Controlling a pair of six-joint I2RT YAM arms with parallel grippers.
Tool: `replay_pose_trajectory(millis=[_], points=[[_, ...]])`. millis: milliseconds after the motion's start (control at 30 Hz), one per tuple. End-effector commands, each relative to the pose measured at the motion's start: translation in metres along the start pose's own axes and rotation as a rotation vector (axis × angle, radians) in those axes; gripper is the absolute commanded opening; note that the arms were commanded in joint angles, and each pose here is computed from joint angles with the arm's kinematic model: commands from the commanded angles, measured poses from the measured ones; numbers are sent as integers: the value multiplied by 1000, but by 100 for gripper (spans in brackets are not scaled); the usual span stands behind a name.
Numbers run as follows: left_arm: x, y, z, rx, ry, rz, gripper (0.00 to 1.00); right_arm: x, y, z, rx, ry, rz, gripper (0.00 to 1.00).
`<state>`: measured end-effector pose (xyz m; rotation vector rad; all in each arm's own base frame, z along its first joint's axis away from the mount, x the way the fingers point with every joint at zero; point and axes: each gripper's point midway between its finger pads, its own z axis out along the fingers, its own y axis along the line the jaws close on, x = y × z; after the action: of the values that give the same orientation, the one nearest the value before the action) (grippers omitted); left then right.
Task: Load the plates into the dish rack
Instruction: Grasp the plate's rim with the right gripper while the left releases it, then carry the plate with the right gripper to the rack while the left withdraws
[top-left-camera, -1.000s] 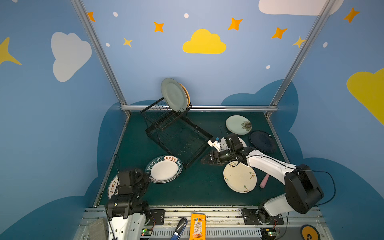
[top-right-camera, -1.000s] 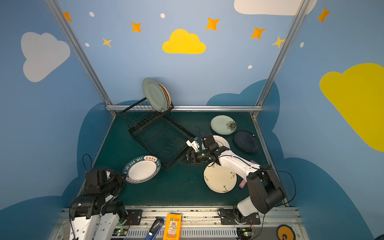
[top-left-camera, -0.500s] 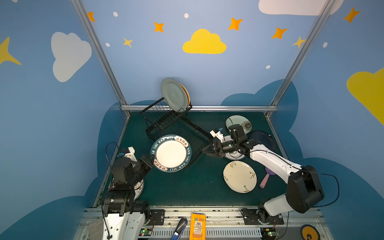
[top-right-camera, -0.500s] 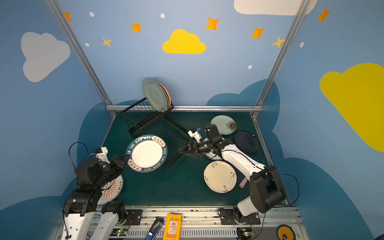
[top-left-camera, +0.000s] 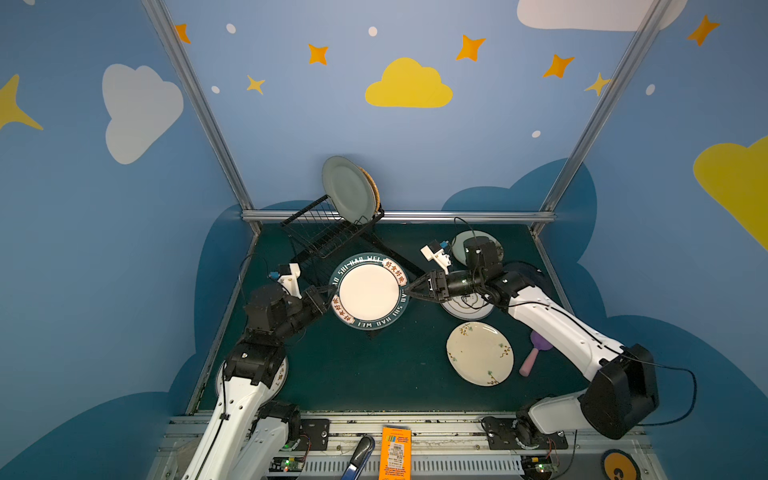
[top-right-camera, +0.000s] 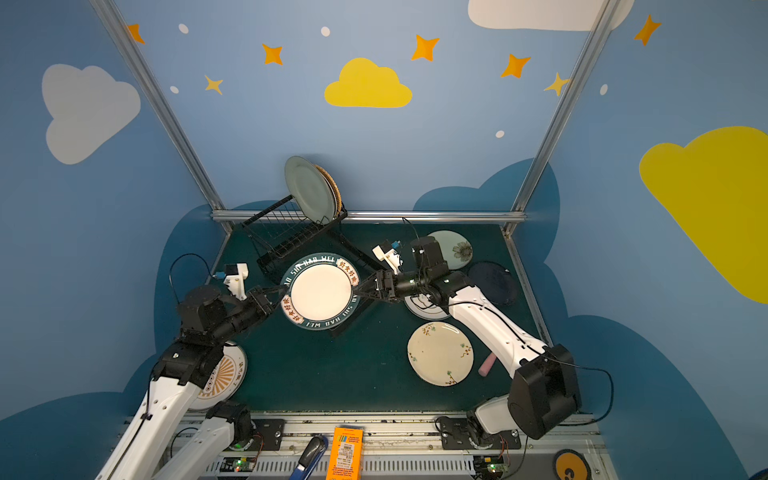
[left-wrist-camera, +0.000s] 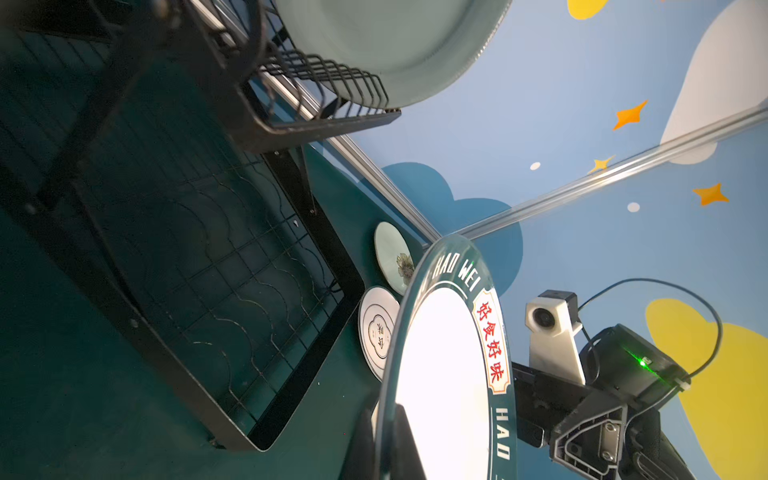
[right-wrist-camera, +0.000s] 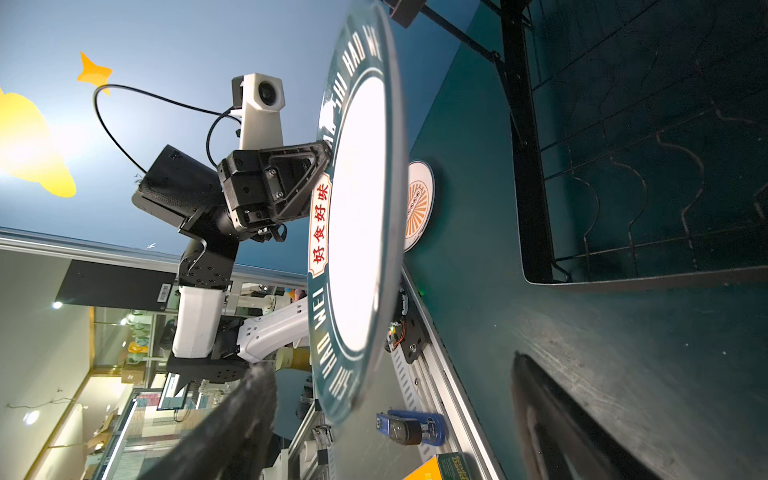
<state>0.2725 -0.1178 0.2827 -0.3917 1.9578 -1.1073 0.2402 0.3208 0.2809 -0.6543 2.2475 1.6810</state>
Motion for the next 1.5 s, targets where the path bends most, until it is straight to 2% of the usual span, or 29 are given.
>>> replay_pose_trajectory(millis=[0, 233, 500, 600, 733, 767, 800, 833, 967, 1000, 1133, 1233, 1467], points=[[-20, -43, -3, 139, -65, 91, 4, -10, 8, 1, 14, -15, -42, 78], [-17, -40, 11, 145, -34, 103, 4, -10, 5, 12, 38, 7, -28, 44], [-12, -25, 23, 105, -10, 161, 4, -12, 3, 18, 70, -8, 10, 15], [-10, -20, 27, 98, -5, 174, 4, -14, 1, 20, 78, -20, 28, 1], [-11, -12, 27, 58, -13, 194, 5, -19, 1, 22, 82, -39, 41, 0], [-13, -6, 27, 24, -23, 192, 22, -21, 2, 21, 85, -50, 35, 0], [-14, -2, 25, -6, -29, 193, 46, -24, 3, 20, 88, -63, 24, 0], [-15, 1, 23, -30, -31, 199, 61, -27, 5, 18, 93, -76, 14, 0], [-19, 5, 7, -101, -52, 232, 97, -45, 19, 3, 143, -167, -82, 0], [-21, 7, 2, -128, -67, 232, 100, -50, 22, 0, 152, -191, -107, 0], [-26, 8, -29, -202, -99, 240, 100, -74, 30, -18, 220, -334, -175, 0], [-24, 11, -54, -255, -120, 257, 100, -89, 40, -29, 270, -380, -237, 0], [5, 28, -72, -269, -76, 282, 100, -135, 66, -46, 351, -485, -363, 0]])
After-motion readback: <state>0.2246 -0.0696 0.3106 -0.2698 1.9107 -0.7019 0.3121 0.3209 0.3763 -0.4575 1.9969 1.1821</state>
